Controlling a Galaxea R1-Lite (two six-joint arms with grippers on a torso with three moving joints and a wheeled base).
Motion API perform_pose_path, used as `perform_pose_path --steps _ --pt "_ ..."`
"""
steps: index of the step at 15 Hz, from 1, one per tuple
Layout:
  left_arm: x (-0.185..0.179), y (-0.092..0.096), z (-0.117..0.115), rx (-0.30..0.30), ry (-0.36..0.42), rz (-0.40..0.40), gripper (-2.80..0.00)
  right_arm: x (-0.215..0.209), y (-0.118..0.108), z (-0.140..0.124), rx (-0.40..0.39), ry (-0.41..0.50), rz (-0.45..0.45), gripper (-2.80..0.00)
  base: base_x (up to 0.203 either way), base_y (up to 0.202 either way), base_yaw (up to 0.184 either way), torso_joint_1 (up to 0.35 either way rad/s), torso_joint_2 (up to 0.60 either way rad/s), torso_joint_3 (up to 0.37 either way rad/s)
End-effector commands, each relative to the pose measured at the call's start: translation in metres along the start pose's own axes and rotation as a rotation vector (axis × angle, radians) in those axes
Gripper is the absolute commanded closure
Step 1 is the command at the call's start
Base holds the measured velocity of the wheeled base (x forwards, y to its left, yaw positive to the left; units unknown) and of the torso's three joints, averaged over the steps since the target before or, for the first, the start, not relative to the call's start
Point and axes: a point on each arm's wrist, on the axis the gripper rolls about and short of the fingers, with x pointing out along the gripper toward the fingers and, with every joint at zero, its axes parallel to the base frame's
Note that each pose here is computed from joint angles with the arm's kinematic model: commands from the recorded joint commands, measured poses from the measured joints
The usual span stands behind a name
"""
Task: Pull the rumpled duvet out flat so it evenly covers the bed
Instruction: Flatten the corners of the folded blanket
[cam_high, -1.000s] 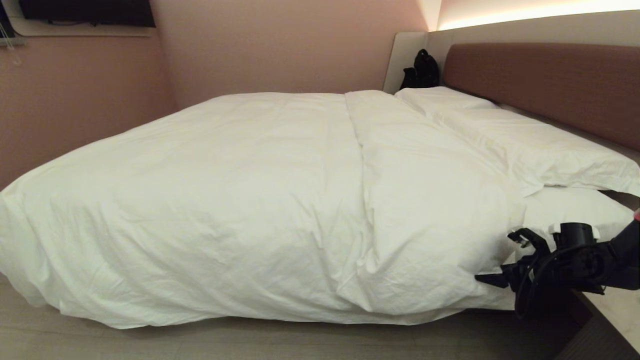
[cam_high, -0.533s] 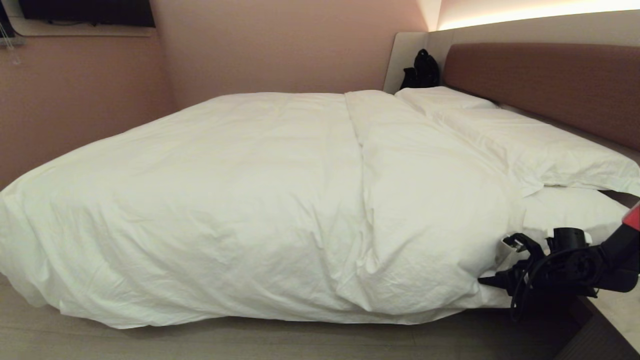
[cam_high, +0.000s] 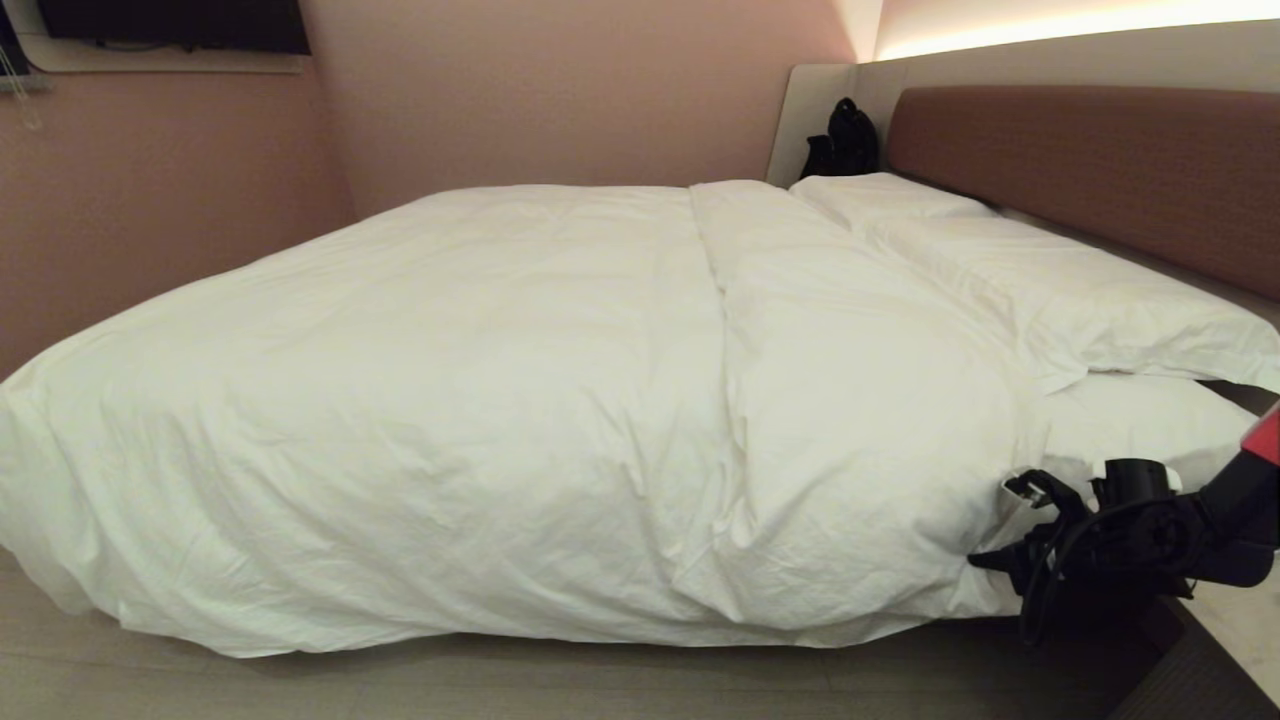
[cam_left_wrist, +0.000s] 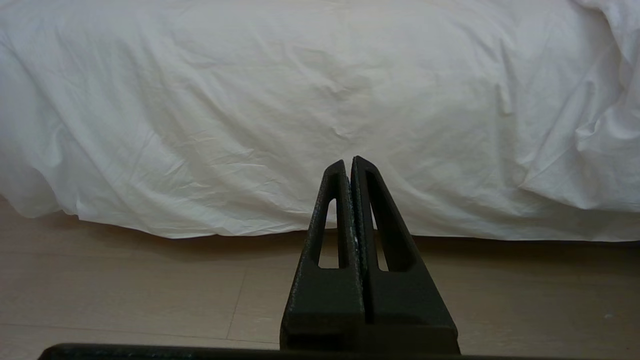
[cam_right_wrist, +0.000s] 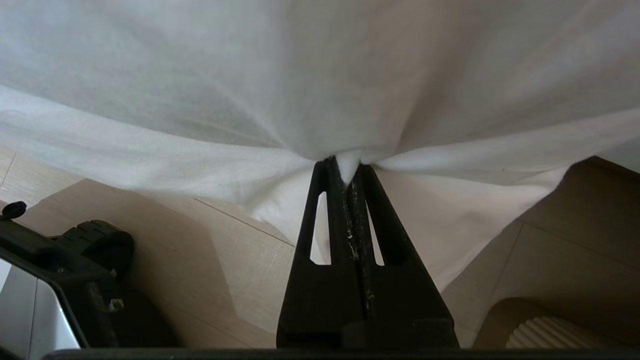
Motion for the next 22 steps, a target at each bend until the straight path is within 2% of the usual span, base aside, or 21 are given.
perform_pose_path --steps 1,7,11,13,16,22 --pt "0.0 0.0 0.0 0.0 -0.001 0.001 0.0 -0.007 0.002 0.004 -0.01 -0.011 -0.008 0.0 0.0 0.0 0.0 0.0 0.0 0.0" --pt "0.0 0.0 0.0 0.0 0.0 0.001 0.0 -0.054 0.028 0.011 -0.032 -0.016 -0.068 0.0 0.0 0.0 0.0 0.0 0.0 0.0" --pt "0.0 0.0 0.0 0.0 -0.001 0.001 0.0 -0.079 0.045 0.0 0.005 0.133 -0.187 0.0 0.0 0.0 0.0 0.0 0.0 0.0" --pt "0.0 0.0 0.0 0.0 -0.001 0.001 0.0 -0.096 0.046 -0.009 -0.012 0.205 -0.189 0.0 0.0 0.0 0.0 0.0 0.0 0.0" --pt "0.0 0.0 0.0 0.0 -0.001 0.001 0.0 -0.105 0.04 -0.023 -0.004 0.253 -0.194 0.0 0.0 0.0 0.0 0.0 0.0 0.0" --pt "0.0 0.0 0.0 0.0 -0.001 0.001 0.0 -0.11 0.044 -0.028 -0.017 0.251 -0.189 0.0 0.0 0.0 0.0 0.0 0.0 0.0"
